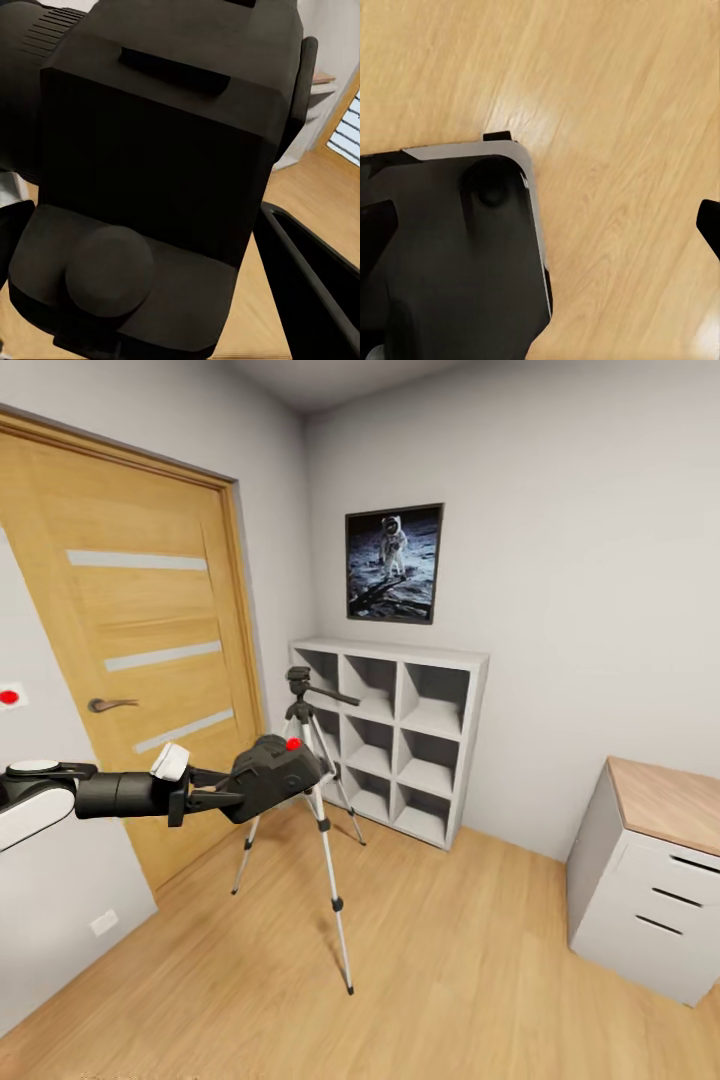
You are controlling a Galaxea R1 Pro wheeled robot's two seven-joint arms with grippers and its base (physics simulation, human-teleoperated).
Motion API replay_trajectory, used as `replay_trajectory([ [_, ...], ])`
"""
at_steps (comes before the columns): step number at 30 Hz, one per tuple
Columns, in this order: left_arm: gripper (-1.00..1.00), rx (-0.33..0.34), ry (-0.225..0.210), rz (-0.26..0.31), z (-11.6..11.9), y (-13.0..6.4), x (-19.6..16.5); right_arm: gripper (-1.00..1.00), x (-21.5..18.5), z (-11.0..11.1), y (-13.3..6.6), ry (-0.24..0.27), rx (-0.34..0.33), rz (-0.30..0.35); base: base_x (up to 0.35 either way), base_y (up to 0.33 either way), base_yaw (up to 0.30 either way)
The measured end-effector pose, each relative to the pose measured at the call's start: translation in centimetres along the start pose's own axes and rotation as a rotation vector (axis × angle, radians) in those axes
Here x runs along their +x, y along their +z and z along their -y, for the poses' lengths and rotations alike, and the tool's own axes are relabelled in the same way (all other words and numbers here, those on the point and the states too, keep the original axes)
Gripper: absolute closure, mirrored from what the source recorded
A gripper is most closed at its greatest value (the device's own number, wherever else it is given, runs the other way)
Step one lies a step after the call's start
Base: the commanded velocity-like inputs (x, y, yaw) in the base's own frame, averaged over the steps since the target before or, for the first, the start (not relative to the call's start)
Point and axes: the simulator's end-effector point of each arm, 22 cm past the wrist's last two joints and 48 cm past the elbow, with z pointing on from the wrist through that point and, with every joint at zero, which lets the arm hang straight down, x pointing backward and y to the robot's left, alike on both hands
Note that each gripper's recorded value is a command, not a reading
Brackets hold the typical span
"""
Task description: Attach the digital camera to the camera tripod in the bedroom.
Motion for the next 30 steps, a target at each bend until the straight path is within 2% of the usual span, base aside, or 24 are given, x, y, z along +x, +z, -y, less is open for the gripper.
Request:
replay_trajectory([
  [14, 1.0, -0.001, -0.008, -0.003, -0.3, 0.2, 0.3, -1.0, 0.3, 0.0, 0.0, -0.002, 0.001, -0.008, 0.182, 0.272, 0.221],
  [23, 1.0, -0.012, -0.014, 0.005, -1.0, 0.3, 0.0, -1.0, 0.5, 0.1, 0.0, -0.002, 0.002, -0.012, 0.107, 0.066, 0.153],
  [26, 1.0, -0.052, -0.034, 0.019, -2.8, -0.4, -0.6, -1.0, 0.5, 0.1, 0.0, -0.002, 0.002, -0.012, 0.008, 0.004, 0.027],
  [28, 1.0, -0.085, -0.074, 0.025, -4.6, -0.7, -1.0, -1.0, 0.5, 0.1, 0.0, -0.002, 0.002, -0.012, 0.003, 0.002, 0.012],
  [29, 1.0, -0.105, -0.107, 0.029, -5.7, -0.9, -1.4, -1.0, 0.4, 0.1, 0.0, -0.002, 0.002, -0.011, 0.001, 0.001, 0.005],
  [30, 1.0, -0.129, -0.162, 0.043, -7.3, -1.3, -2.3, -1.0, 0.5, 0.1, 0.0, -0.002, 0.002, -0.012, 0.001, 0.001, 0.004],
])
